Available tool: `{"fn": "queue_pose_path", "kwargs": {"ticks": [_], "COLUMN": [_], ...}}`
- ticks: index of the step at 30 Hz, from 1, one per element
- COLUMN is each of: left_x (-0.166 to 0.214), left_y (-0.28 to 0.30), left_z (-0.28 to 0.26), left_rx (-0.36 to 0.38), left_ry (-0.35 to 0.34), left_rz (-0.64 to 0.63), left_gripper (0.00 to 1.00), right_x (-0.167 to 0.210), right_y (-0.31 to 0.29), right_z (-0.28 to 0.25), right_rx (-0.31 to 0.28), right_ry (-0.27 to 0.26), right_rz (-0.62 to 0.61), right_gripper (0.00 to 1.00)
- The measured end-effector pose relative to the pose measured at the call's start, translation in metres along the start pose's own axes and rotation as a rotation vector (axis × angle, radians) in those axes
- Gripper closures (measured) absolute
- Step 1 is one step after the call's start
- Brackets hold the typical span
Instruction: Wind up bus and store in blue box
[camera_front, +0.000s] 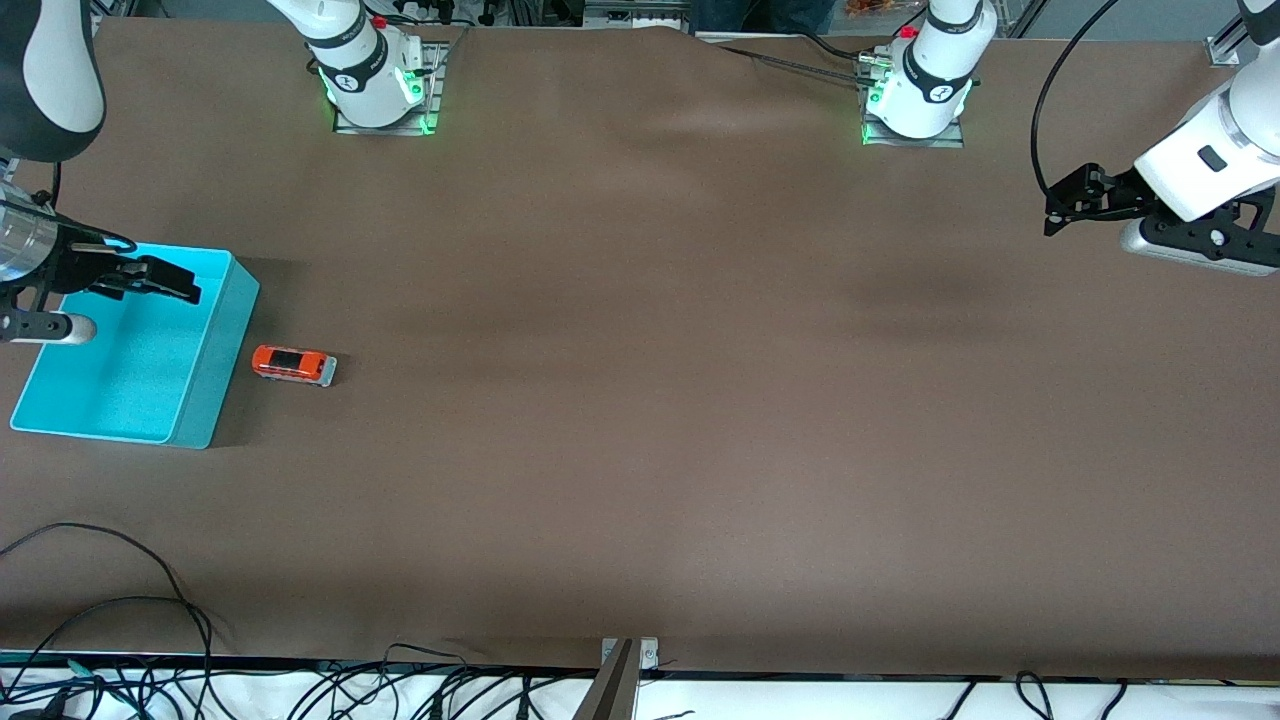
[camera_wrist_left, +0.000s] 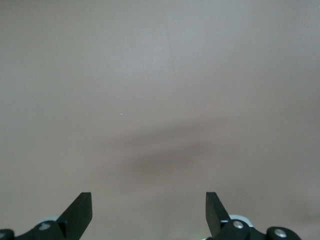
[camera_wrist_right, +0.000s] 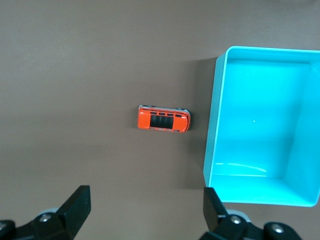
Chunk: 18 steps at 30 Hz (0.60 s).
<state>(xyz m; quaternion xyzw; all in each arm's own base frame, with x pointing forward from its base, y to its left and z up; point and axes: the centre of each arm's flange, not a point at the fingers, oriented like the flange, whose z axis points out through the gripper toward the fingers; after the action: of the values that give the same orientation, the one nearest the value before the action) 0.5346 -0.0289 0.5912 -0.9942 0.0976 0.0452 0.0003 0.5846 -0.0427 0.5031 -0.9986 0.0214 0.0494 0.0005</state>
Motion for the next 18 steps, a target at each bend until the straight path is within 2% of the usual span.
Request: {"fn": "queue_pose_path", "kwargs": {"ticks": [7, 18], "left_x": [0.0, 0.0], "left_y": [-0.001, -0.001], "left_z": [-0.005, -0.004], "left_rx": [0.001, 0.0], "left_ry": [0.01, 0.006], "left_rz": [-0.005, -0.005], "left_gripper": [0.0, 0.0], "right_x": [-0.002, -0.006], "right_y": [0.0, -0.002], "right_z": [0.016, 0.072], "right_rx": [0.001, 0.002], "right_ry": [0.015, 0.024], "right_rz": [0.0, -0.001], "right_gripper": [0.0, 0.0]}}
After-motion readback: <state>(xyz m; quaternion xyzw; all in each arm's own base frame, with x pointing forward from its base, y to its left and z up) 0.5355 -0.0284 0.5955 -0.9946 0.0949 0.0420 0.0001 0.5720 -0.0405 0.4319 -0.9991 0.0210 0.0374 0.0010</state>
